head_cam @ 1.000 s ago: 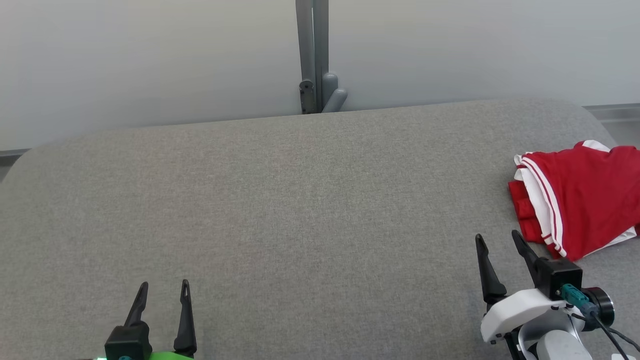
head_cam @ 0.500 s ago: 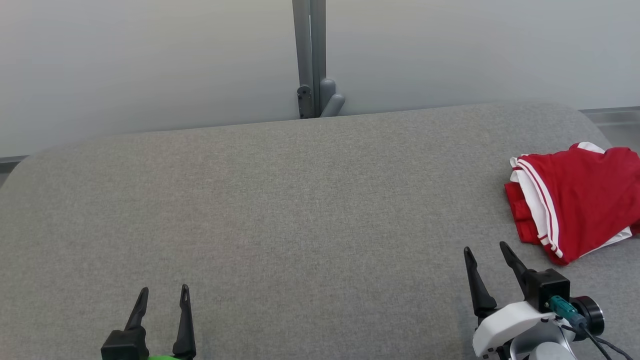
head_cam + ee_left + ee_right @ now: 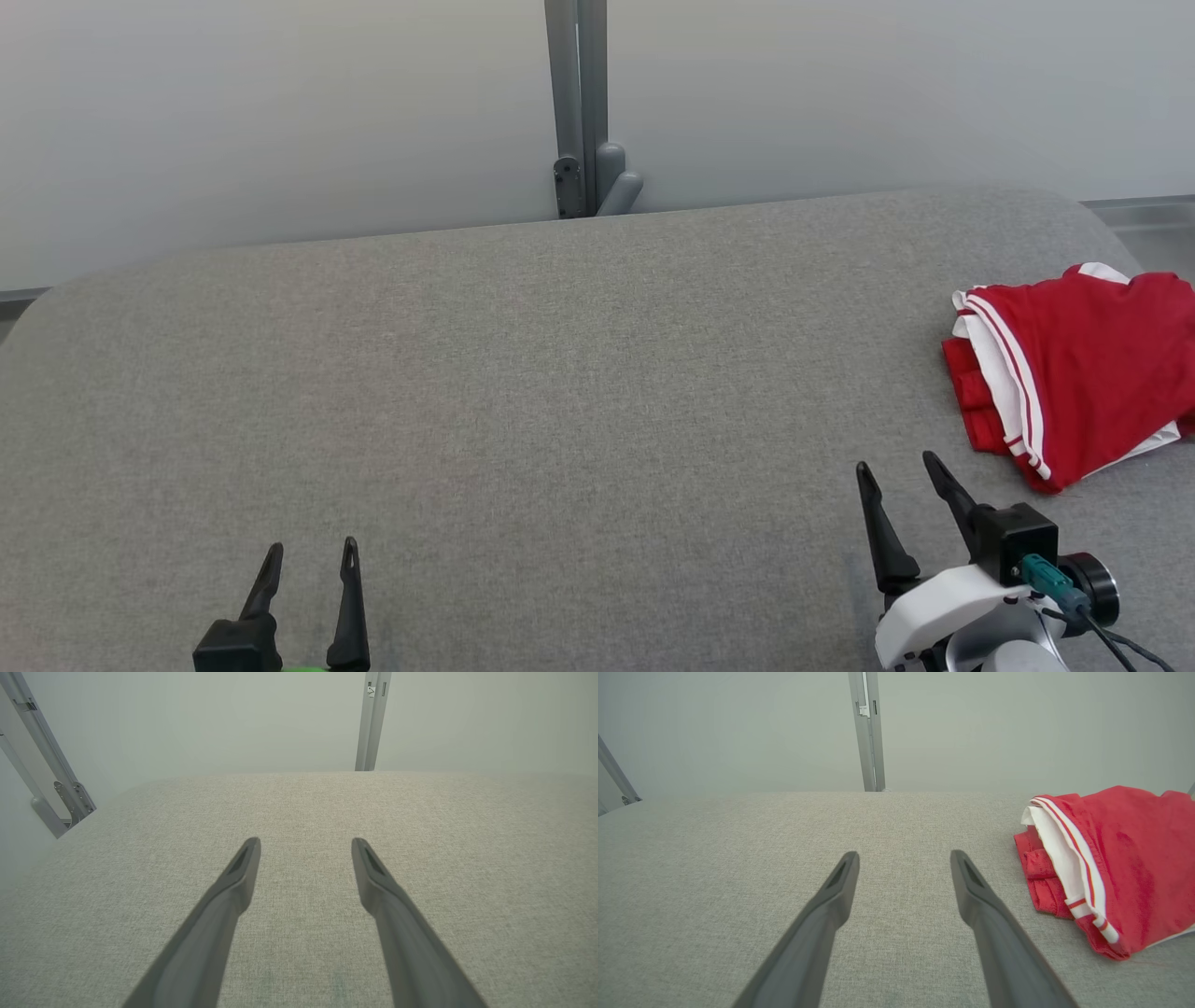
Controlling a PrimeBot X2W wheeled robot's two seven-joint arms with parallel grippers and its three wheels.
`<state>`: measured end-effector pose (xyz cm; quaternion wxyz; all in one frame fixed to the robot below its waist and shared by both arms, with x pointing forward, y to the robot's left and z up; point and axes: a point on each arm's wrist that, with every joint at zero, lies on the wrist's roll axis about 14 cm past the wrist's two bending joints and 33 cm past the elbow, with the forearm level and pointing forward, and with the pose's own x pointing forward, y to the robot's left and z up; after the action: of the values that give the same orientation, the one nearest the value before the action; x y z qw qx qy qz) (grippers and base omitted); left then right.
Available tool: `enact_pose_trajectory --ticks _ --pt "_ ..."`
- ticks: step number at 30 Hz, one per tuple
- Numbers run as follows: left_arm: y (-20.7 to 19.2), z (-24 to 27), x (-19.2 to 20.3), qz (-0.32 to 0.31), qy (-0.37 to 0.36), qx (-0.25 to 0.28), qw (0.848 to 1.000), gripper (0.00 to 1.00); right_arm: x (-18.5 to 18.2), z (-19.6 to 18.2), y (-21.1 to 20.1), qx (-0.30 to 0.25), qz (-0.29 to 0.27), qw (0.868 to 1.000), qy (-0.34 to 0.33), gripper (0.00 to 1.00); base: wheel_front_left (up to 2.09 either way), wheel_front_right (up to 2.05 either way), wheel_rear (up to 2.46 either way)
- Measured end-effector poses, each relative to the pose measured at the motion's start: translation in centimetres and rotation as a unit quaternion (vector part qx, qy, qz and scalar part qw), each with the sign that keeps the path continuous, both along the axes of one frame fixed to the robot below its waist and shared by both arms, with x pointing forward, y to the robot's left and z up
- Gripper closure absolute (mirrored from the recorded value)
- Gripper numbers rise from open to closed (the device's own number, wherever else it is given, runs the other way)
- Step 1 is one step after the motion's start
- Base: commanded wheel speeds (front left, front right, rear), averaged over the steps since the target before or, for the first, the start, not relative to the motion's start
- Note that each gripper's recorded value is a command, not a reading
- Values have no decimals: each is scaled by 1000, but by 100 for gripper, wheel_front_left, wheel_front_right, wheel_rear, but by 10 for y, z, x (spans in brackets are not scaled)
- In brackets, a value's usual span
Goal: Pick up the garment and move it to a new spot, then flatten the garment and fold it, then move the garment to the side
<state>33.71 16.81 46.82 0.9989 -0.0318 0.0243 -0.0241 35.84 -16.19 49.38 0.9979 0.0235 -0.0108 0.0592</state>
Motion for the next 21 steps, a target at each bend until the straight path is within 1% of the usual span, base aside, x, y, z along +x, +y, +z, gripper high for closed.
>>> enact_pose_trajectory --ticks 12,16,17,21 --pt "-4 -2 1 -5 3 -2 1000 0 -2 -2 -1 4 -2 1000 3 0 0 0 0" --pt "-5 -4 2 -8 6 -3 1000 0 -2 -1 -6 15 -12 1000 2 0 0 0 0" --pt "-6 -5 1 -10 8 -6 1000 100 -2 -1 -7 17 -13 1000 3 100 0 0 0" --pt "-9 -15 -2 -12 25 -12 1000 100 -7 -14 -5 20 -13 999 23 100 0 0 0"
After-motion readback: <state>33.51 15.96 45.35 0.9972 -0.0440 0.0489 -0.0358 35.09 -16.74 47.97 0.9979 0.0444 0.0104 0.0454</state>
